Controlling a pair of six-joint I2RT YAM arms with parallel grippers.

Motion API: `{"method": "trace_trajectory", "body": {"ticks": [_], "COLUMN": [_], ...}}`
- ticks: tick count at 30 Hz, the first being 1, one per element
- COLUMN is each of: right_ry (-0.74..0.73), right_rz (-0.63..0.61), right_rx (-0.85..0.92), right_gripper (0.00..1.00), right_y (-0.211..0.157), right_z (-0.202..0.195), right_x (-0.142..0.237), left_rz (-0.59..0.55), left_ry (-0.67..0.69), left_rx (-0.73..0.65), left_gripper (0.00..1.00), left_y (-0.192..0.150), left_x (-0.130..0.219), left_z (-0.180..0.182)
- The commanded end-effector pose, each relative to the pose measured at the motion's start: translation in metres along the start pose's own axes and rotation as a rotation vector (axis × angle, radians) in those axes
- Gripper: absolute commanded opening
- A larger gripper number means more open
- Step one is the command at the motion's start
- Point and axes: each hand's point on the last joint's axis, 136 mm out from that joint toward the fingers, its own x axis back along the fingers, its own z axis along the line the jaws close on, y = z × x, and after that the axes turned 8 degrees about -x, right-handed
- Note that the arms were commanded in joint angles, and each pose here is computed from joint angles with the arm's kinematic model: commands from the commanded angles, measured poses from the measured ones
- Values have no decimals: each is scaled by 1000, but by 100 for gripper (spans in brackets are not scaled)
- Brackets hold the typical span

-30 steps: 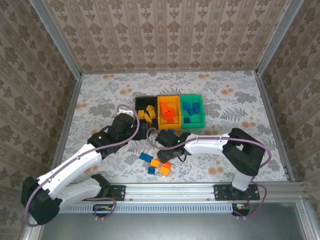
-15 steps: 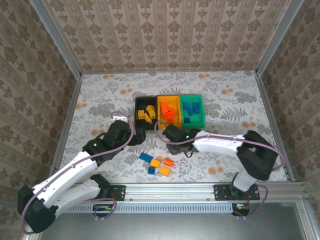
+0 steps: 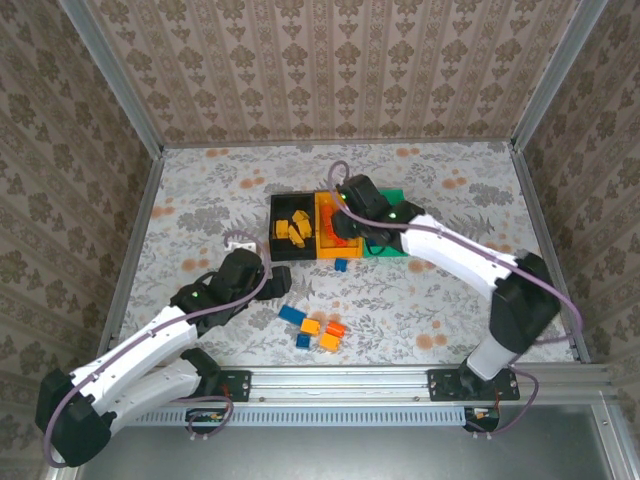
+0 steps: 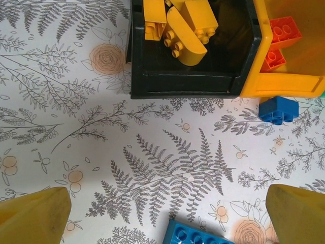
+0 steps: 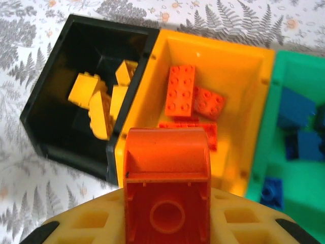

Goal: Sort the legos into containers by color

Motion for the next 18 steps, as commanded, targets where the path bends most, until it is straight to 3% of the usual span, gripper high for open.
{"method": "trace_trajectory", "body": {"ticks": [1,8,10,13,18], "right_ry": [-59,-154,-160,-146,-91], "right_rz": [50,67,68,51,21], "right_rx": [-28,-40,-40,-44,-51], "right_gripper": [35,41,51,75,83], "right_y": [6,23,27,35,34], "right_z": [-7,-17,-16,-12,-4], "right_x": [-32,-71,-76,-73,-50], "left_rz": [15,61,74,97,141], "left_ry": [-34,-43,-49,-67,-91], "left_rx": [17,21,28,32,17], "left_gripper": [100,100,100,99,98], "left_y": [-6,-19,-22,-27,-37], "left_x": [-3,-9,-11,-14,-19], "left_z": [-6,-7,-8,-14,-25]}}
